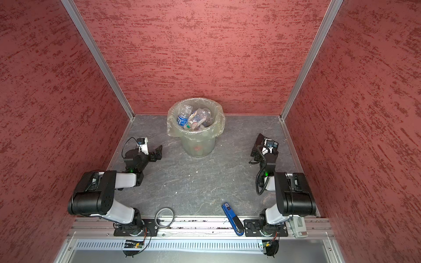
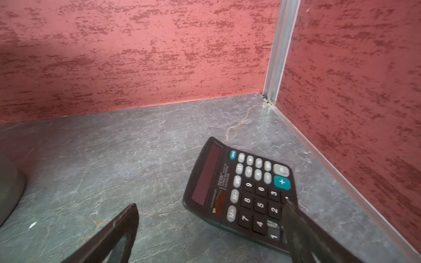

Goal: Throw the plastic bottles in the bin

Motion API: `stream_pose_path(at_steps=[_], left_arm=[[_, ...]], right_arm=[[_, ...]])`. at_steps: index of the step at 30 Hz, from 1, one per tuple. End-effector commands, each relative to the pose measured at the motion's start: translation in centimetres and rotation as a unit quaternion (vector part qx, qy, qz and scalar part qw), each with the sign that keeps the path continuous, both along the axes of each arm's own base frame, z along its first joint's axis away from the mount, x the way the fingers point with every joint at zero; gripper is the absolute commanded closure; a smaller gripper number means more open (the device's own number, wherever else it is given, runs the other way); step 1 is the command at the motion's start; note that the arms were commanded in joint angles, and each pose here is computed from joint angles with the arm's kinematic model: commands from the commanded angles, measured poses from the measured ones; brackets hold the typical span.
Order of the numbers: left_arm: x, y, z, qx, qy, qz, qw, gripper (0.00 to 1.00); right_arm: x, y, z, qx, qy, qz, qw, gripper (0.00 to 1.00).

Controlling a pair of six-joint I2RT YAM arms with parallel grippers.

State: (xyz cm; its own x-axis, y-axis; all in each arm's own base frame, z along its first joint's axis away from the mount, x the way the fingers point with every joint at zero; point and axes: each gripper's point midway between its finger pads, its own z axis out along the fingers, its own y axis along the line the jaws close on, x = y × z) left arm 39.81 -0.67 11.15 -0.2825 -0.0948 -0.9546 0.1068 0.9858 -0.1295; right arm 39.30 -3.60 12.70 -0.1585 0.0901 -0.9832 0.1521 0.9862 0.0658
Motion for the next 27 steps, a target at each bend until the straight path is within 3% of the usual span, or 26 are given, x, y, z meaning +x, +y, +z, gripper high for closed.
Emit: stream_pose_path(at_steps=[1,27], left_arm=[[-0.3,-1.05,0.44,0.005,-0.016,-0.036,0.999,0.01],[-0.28,-1.05,0.43,0.005,-0.016,-0.037,0.999,0.01]], right_arm=[[-0.06,0.72,0.6,0.005,-0.019,0.023,1.0,0.02],[-0.39,0.74,0.66,0.002,-0.027,0.024,0.999,0.01]])
